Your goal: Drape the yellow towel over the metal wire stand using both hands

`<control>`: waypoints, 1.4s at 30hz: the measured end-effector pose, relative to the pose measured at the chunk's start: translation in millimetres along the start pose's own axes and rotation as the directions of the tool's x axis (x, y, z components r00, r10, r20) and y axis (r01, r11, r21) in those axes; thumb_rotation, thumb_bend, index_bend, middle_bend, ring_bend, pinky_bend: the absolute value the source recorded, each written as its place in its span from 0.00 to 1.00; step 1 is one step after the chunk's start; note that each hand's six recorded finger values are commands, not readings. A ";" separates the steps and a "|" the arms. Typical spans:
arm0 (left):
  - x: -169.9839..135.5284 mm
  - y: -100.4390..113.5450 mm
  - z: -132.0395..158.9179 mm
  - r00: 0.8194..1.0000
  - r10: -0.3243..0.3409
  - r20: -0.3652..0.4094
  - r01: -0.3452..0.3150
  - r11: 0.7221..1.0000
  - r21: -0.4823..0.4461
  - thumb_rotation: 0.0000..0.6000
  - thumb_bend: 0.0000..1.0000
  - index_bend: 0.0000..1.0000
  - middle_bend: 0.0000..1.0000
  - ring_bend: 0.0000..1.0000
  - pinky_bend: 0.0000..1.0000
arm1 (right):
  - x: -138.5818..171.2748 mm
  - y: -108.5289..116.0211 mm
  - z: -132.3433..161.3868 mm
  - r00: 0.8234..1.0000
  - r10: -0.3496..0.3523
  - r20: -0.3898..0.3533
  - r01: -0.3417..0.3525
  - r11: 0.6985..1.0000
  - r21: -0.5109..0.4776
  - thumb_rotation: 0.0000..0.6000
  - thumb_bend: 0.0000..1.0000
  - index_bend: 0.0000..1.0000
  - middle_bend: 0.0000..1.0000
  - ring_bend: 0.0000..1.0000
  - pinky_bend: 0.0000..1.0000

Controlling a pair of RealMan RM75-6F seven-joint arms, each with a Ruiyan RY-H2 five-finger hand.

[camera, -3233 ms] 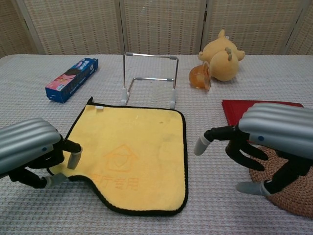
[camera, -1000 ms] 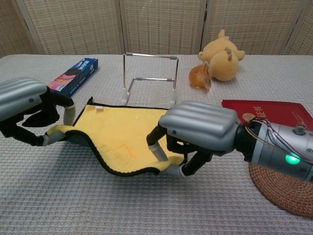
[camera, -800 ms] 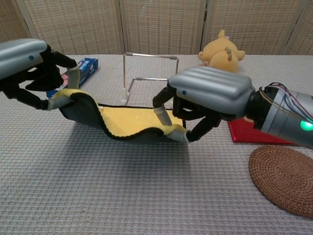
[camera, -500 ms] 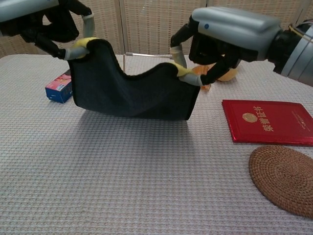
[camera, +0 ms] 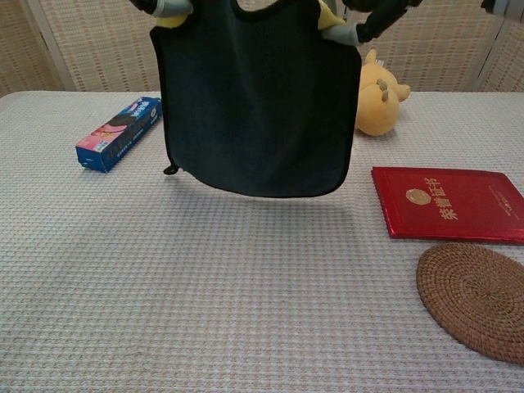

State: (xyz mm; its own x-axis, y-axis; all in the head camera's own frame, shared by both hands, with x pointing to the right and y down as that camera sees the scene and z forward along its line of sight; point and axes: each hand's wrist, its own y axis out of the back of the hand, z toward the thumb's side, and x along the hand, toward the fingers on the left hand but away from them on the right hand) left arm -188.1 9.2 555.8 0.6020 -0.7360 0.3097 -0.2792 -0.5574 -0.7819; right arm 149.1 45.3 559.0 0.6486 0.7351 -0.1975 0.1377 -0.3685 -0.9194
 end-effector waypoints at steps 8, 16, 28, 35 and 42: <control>33.3 6.2 -10.5 0.996 -0.020 -0.085 0.022 0.999 0.027 1.00 0.47 0.64 1.00 0.87 1.00 | -15.9 2.7 -27.0 0.997 -0.005 0.076 0.001 0.998 0.059 1.00 0.55 0.70 1.00 1.00 1.00; 61.8 7.0 -30.9 0.981 -0.030 -0.191 0.046 0.996 0.081 1.00 0.47 0.64 1.00 0.87 1.00 | -38.8 -7.6 -41.8 0.993 0.013 0.119 -0.025 0.995 0.100 1.00 0.55 0.70 1.00 1.00 1.00; 83.1 12.7 -63.2 0.947 -0.018 -0.321 0.054 0.993 0.104 1.00 0.47 0.64 1.00 0.86 1.00 | -73.0 -18.4 -43.4 0.992 0.012 0.128 -0.031 0.989 0.146 1.00 0.55 0.70 1.00 1.00 1.00; 92.4 16.2 -81.9 0.923 -0.006 -0.386 0.041 0.996 0.081 1.00 0.47 0.64 1.00 0.86 1.00 | -90.1 -18.0 -46.6 0.992 -0.012 0.129 -0.014 0.980 0.197 1.00 0.55 0.70 1.00 1.00 1.00; 102.1 12.2 -80.0 0.918 -0.023 -0.395 0.048 0.997 0.052 1.00 0.47 0.64 1.00 0.86 1.00 | -99.6 -22.6 -53.5 0.991 -0.007 0.137 -0.028 0.967 0.254 1.00 0.55 0.70 1.00 1.00 1.00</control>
State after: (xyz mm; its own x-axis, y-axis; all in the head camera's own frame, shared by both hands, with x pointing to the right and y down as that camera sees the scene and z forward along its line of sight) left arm -189.9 -103.4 621.1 0.2641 -0.8146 0.5164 -0.2107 -0.5712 -0.7933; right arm 121.4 -50.1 617.6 0.5390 0.8087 -0.2358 -0.0755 -0.2324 -0.9697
